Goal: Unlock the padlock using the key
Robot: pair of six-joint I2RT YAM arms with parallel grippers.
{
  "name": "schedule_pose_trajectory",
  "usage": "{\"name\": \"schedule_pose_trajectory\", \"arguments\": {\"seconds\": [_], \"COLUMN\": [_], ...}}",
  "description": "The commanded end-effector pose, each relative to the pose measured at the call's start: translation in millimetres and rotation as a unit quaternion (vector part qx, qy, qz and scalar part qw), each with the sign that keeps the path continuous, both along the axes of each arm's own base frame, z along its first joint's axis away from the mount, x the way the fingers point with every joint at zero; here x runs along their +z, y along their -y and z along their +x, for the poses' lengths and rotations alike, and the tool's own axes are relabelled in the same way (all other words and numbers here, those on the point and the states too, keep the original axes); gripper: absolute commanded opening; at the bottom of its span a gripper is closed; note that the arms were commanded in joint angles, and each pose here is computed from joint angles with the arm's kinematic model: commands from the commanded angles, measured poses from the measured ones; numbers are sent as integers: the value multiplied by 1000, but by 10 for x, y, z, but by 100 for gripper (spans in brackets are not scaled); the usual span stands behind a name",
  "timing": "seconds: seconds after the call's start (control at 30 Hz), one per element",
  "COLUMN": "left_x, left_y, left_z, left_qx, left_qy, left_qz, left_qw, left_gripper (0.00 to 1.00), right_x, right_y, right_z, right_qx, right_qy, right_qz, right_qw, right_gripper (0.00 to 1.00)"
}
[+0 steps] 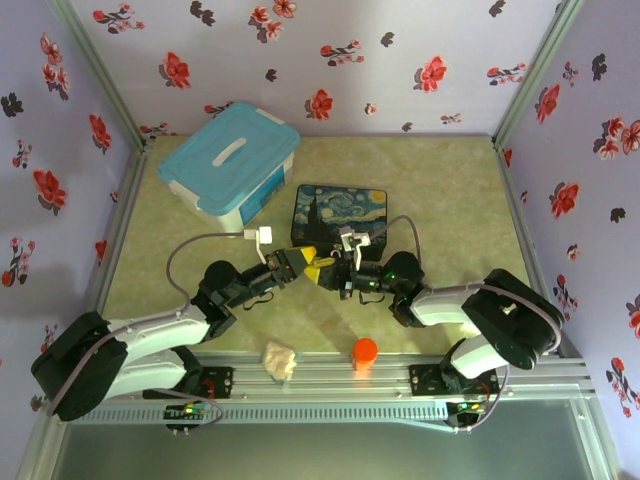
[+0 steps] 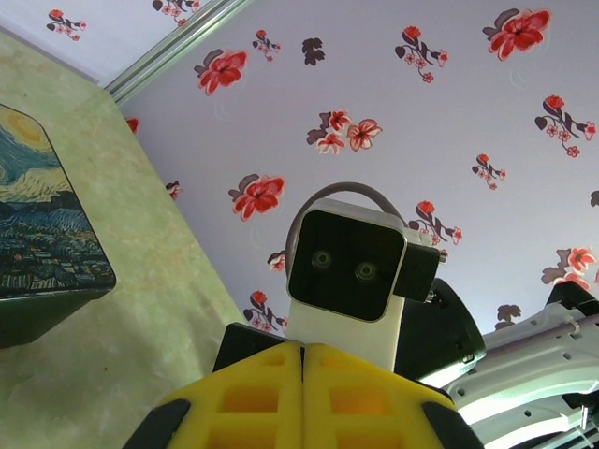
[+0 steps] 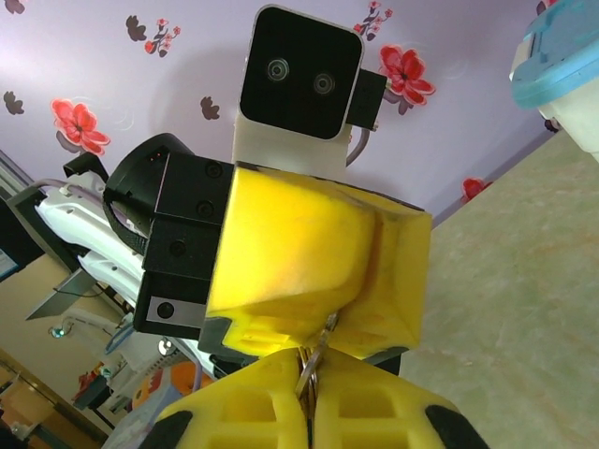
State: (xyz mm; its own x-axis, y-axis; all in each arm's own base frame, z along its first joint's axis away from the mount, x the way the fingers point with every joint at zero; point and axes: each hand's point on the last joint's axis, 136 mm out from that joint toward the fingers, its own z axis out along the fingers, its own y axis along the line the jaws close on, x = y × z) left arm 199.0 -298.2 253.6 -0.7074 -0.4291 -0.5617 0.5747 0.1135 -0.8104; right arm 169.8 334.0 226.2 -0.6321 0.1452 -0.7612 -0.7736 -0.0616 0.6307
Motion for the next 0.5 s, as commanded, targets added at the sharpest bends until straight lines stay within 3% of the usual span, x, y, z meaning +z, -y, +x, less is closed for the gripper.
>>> {"name": "schedule_pose_trajectory", "arguments": {"seconds": [0.0, 0.03, 0.1, 0.27, 0.47], "left_x": [261, 270, 260, 189, 66], "left_y": [20, 17, 6, -30, -217], "left_z": [-113, -117, -100, -17, 219], "left_qx": [-24, -24, -18, 2, 83], "left_qy": [53, 54, 55, 44, -10], "left_qz": [-21, -21, -17, -6, -9], "left_qw": [998, 998, 998, 999, 996], "left_gripper": [0, 0, 0, 0, 0], "right_x": [-26, -32, -62, -38, -6], "right_y": [11, 22, 38, 89, 276], "right_z": [93, 104, 122, 81, 151], "right_qx": [-12, -17, -28, -35, -102], "right_qy": [-20, -18, -18, 1, 29], "right_qz": [-9, -14, -27, -44, -54], "right_qw": [1000, 1000, 999, 998, 993], "right_gripper": [8, 13, 32, 40, 62]}}
